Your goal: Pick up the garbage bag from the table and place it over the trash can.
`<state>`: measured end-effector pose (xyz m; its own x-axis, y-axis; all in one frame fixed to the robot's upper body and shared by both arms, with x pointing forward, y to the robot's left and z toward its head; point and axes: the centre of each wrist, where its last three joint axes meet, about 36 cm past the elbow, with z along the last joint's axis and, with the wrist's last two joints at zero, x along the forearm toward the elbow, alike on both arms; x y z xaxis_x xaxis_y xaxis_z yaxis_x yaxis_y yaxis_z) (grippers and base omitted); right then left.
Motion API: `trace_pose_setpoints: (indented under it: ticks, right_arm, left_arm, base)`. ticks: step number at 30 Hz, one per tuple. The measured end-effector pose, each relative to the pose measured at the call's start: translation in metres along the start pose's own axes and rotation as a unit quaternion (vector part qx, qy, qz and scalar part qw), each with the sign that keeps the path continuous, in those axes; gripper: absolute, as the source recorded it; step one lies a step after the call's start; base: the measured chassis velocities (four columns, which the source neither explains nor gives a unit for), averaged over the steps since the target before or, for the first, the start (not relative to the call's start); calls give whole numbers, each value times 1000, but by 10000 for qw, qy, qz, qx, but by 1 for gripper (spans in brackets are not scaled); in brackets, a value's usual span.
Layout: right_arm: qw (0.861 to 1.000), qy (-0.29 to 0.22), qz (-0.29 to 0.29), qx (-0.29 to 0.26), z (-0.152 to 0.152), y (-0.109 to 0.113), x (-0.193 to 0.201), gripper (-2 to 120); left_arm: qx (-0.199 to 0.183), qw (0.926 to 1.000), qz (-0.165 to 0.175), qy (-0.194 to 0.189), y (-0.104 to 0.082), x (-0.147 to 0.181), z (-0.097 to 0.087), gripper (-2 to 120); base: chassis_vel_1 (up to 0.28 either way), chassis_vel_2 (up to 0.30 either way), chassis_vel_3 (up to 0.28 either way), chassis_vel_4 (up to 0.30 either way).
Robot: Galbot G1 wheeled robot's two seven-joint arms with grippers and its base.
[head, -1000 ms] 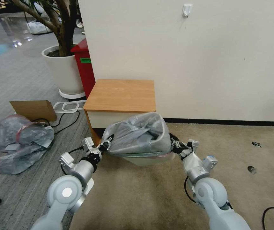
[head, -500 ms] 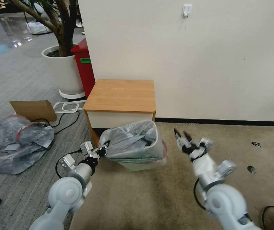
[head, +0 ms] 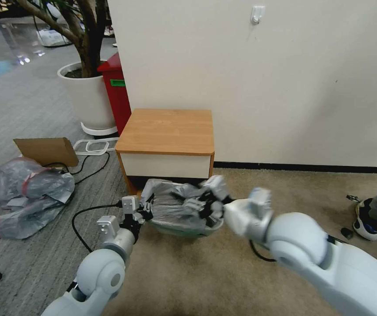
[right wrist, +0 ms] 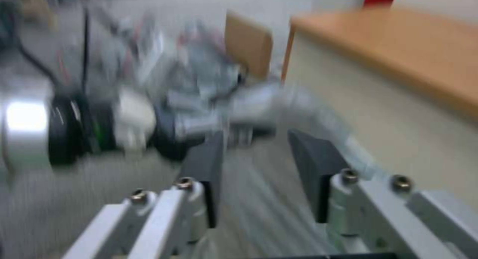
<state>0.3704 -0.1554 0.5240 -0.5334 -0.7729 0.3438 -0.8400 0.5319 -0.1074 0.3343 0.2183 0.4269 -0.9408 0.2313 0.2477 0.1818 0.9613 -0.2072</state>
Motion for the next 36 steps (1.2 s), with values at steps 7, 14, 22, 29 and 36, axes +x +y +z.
trace_pose_setpoints:
  ticks: [7,14,22,29,36]
  right_arm:
    - [9953,898,183,330,-10,-4,-6,11]
    - [9910,1120,422,592,-5,2,-32,0]
    - [9849,1527,653,483,18,-9,-66,0]
    - [9810,1677,871,427,27,-15,-79,0]
    - [9777,1810,896,575,33,-16,-93,0]
  left_arm:
    - [-381,9989,105,-258,-4,2,-4,7]
    - [-467,9981,211,-350,-11,8,-6,7]
    - [-492,9971,307,-486,-18,13,-14,7]
    - [-530,9966,355,-528,-22,18,-14,7]
    - [-561,9956,444,-611,-24,22,-21,7]
  base:
    - [0,0,0,0]
    - [0,0,0,0]
    - [0,0,0,0]
    - [0,0,0,0]
    - [0,0,0,0]
